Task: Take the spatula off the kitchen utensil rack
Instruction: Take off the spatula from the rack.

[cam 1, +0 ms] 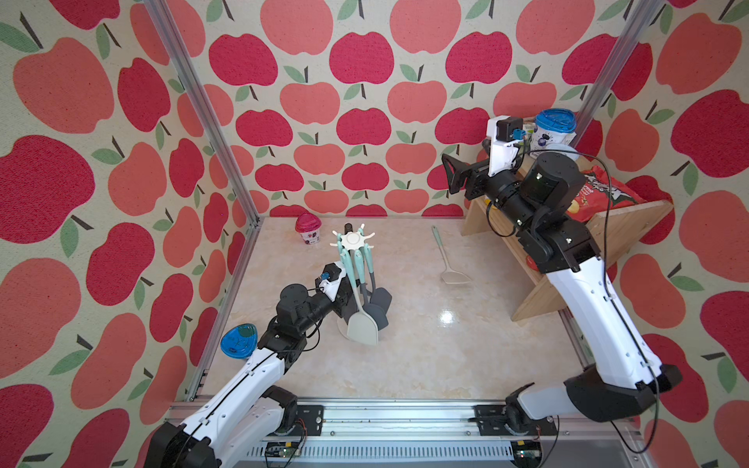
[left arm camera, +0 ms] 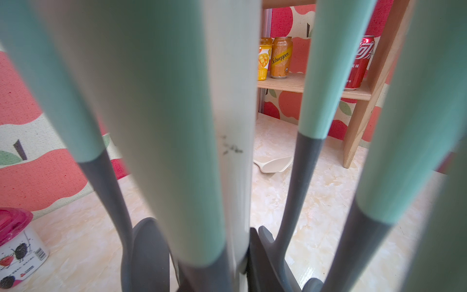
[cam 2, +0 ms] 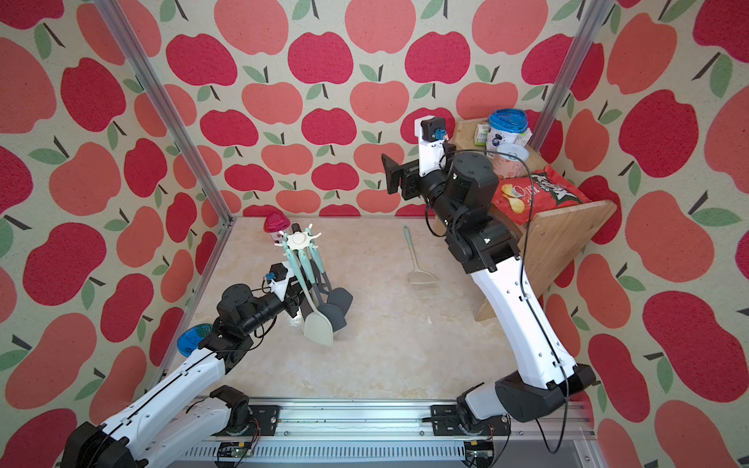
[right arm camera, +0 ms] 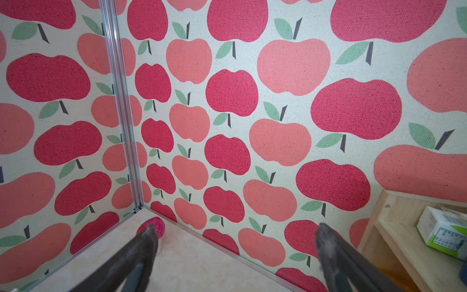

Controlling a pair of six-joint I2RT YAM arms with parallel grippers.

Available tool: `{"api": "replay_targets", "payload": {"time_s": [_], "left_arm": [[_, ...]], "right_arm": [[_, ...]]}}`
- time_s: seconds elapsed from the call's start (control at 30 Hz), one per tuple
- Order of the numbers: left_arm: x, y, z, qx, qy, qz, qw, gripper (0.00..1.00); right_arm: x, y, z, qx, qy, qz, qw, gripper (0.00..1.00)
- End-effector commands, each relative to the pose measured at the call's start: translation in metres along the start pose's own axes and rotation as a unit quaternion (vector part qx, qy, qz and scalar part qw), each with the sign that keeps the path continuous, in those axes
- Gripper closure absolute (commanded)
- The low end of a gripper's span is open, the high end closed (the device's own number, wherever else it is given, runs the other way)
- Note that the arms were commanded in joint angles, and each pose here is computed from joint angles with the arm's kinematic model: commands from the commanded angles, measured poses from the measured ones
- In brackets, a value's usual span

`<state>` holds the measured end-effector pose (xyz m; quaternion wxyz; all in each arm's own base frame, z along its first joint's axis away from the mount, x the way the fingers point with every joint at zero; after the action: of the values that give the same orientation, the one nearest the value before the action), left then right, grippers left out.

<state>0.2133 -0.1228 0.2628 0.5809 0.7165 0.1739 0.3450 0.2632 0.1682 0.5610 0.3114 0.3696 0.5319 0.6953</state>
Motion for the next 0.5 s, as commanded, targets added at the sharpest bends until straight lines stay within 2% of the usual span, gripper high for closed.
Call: {"api": "replay_targets", "payload": {"time_s": [0.0,0.1,0.2,0.27,0.4,0.47], "left_arm": [[-0.008,-0.027,0.006,0.074,-0.018,-0.004,0.997,1.00],[-0.011,-0.028,0.007,0.075,-0.022,0.000,0.997,1.00],[-0.013,-0.028,0.008,0.077,-0.022,0.001,0.997,1.00],[-0.014,-0.028,0.007,0.075,-0.021,0.002,0.997,1.00],[-0.013,-0.028,0.008,0.076,-0.020,0.007,0.997,1.00],[-0.013,-0.028,0.009,0.079,-0.022,0.008,0.997,1.00]], "right_arm": [[0.008,0.023,0.001,-0.090,0.024,0.021,0.995,0.00],[0.005,-0.002,0.029,-0.021,0.008,0.036,0.999,0.00],[0.008,-0.032,0.043,0.029,0.012,0.049,0.998,0.01],[0.019,-0.048,0.050,0.040,0.012,0.033,0.999,0.04],[0.024,-0.074,0.061,0.122,0.048,0.089,0.987,0.13],[0.025,-0.088,0.055,0.134,0.070,0.109,0.983,0.16]]}}
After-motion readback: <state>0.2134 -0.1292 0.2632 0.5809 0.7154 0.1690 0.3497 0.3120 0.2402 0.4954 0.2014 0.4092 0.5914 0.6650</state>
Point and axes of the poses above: each gripper's point midway between its finger pads, its own z axis out along the fingers, its own x axis along the line the jaws close on, y = z × x, the point moved 10 cm from there along -z, back along the fingers, and after that the axes turned 15 degrees about z, right-handed, at the moved point
